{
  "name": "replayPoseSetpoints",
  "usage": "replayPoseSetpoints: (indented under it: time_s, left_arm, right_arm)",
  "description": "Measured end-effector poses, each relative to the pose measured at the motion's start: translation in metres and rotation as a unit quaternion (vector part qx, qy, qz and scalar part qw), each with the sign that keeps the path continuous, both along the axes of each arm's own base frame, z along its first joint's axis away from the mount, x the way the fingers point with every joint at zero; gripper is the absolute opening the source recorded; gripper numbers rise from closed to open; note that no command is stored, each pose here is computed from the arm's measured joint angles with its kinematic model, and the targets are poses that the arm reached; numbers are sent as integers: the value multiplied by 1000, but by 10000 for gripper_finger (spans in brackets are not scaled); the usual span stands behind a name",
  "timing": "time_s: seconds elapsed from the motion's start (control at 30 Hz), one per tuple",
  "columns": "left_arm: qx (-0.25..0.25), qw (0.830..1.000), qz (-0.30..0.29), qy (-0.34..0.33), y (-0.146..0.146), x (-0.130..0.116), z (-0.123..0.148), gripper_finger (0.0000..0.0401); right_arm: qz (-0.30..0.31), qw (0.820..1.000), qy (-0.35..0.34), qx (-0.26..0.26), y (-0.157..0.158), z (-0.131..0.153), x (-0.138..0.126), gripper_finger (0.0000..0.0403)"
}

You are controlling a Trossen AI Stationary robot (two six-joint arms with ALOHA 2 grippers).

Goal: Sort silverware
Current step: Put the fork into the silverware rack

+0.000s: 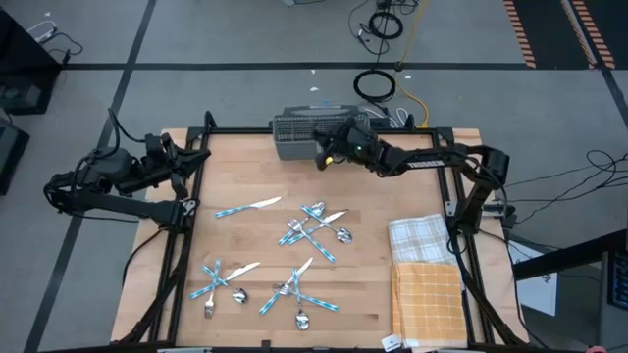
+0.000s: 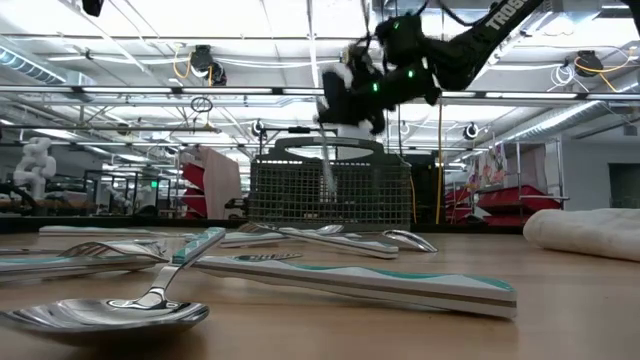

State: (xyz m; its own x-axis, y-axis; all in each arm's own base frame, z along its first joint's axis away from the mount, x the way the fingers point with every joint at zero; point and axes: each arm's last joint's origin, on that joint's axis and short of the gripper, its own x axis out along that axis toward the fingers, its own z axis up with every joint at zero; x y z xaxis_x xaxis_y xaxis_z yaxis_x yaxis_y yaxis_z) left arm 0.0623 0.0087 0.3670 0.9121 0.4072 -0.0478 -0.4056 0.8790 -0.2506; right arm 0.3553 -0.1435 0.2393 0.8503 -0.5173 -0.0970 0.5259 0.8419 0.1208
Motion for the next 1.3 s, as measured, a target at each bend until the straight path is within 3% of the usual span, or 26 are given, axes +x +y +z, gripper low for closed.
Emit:
replayPoseSetpoints:
  time_s: [0.1,0.2,0.43,0.7,1.03,1.17,1.3]
  left_arm:
    - [0,1000,0,0,0,0,0,17]
    - [0,1000,2,0,0,0,0,17]
    - [1,1000,28,4,1,2,0,17]
    - [4,999,42,21,1,11,-2,17]
    - [9,997,43,58,0,30,-6,17]
    - [11,996,43,74,-1,38,-9,17]
    - [12,995,43,86,-2,44,-11,17]
  right_arm:
    - [3,998,-46,-52,8,26,-5,0]
    - [-42,995,-39,-85,2,42,-17,0]
    - [-95,991,1,-92,-29,51,-43,0]
    - [-103,992,40,-63,-55,28,-52,0]
    - [-110,993,22,-32,-46,-21,-70,4]
    - [-108,993,28,-27,-45,-23,-70,34]
    - [-110,993,22,-21,-45,-22,-71,90]
